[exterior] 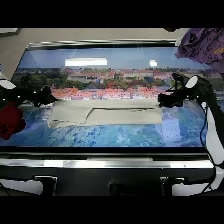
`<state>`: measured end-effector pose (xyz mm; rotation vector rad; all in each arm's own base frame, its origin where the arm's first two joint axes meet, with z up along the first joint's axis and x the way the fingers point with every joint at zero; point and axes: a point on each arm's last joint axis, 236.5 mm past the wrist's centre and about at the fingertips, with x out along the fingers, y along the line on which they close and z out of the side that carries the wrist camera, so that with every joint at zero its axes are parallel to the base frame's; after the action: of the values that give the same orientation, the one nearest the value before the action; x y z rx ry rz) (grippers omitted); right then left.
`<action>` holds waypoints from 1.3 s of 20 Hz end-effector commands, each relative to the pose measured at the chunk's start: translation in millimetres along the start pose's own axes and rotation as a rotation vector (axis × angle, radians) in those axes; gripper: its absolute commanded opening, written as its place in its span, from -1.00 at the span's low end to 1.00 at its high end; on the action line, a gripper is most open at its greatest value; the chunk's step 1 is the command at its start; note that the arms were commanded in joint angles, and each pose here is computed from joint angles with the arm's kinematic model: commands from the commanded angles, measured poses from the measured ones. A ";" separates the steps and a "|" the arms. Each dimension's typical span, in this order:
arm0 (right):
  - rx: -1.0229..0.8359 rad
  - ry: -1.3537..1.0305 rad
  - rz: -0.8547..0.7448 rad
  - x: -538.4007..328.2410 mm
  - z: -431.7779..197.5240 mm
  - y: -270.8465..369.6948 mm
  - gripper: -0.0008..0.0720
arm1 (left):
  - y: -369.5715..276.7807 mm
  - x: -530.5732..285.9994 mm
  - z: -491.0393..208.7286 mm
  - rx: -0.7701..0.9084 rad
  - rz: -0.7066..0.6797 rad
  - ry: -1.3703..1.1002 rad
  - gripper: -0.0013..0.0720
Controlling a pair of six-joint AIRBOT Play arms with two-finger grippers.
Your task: Fold the clothes and pants, and hang the long-sleeved shirts on hangers.
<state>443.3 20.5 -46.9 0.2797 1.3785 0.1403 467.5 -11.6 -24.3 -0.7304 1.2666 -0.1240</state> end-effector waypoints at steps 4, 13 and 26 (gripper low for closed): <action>0.019 0.020 -0.037 41.3 9.0 -6.1 -0.89 | 26.0 49.0 3.3 -0.043 0.017 0.088 -0.91; 0.130 0.073 0.133 1.3 14.5 6.7 0.60 | 0.7 17.5 51.0 0.032 -0.007 -0.028 0.53; 0.242 0.158 0.463 38.5 -9.9 -31.8 0.65 | -30.5 -59.6 71.8 0.173 0.085 -0.078 0.53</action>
<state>439.3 -7.0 -78.9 0.7489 1.4782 0.3469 523.9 22.0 42.3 -0.5381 1.1956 -0.1459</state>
